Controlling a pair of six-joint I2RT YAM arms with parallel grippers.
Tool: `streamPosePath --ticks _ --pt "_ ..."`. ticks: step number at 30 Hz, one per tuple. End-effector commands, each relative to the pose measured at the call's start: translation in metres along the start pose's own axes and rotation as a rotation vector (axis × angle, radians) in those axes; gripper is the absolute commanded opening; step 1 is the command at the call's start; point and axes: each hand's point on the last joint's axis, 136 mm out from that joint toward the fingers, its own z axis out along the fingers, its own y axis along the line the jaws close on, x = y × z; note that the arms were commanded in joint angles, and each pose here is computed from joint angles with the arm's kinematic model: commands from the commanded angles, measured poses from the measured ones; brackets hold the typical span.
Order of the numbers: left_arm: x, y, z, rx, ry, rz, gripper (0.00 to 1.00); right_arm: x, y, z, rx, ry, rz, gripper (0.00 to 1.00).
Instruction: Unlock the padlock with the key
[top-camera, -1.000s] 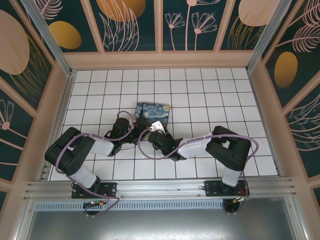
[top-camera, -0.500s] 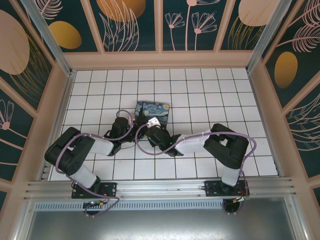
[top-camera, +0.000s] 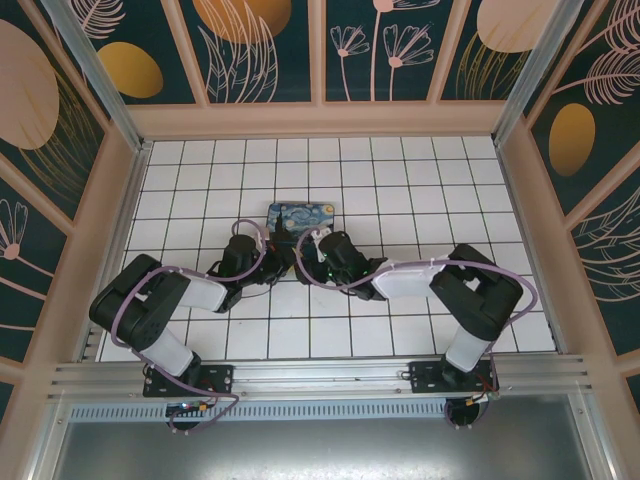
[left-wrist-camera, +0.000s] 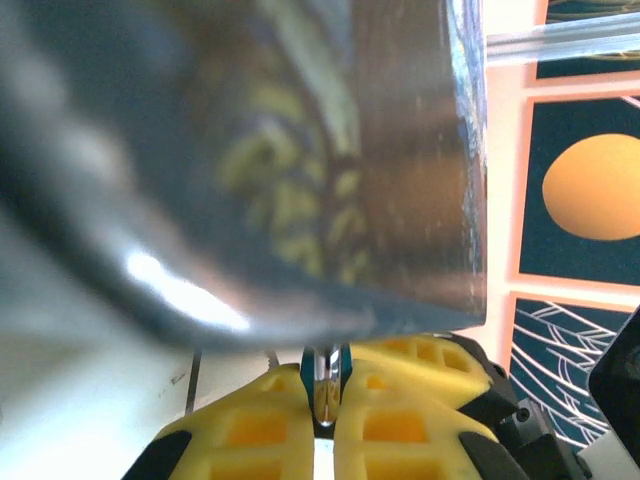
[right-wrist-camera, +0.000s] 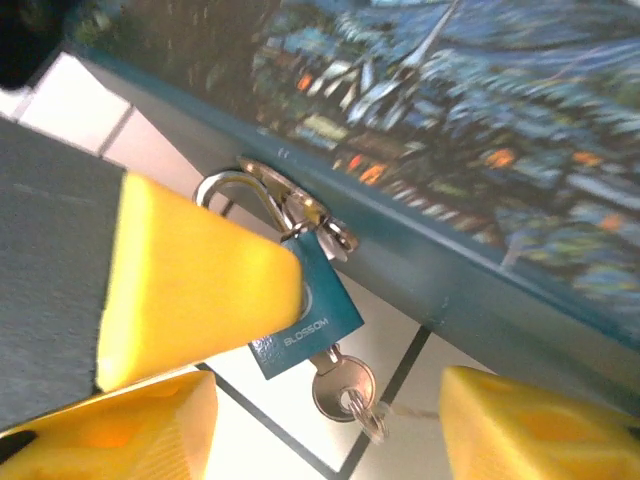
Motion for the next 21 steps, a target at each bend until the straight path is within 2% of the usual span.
streamPosePath --ticks 1,6,14,21 --pt "0.014 0.007 -0.001 -0.012 0.061 0.023 0.02 -0.023 -0.005 -0.013 -0.043 -0.108 0.139 0.64" --pt "0.015 0.008 -0.003 -0.021 0.061 0.041 0.22 -0.027 -0.010 -0.012 -0.113 -0.149 0.270 0.64" --pt "0.014 0.002 -0.009 -0.017 0.053 0.066 0.53 -0.050 -0.009 -0.001 -0.185 -0.208 0.373 0.64" --pt "0.001 -0.022 -0.018 -0.043 0.002 0.151 0.88 -0.077 -0.037 0.005 -0.189 -0.277 0.477 0.65"
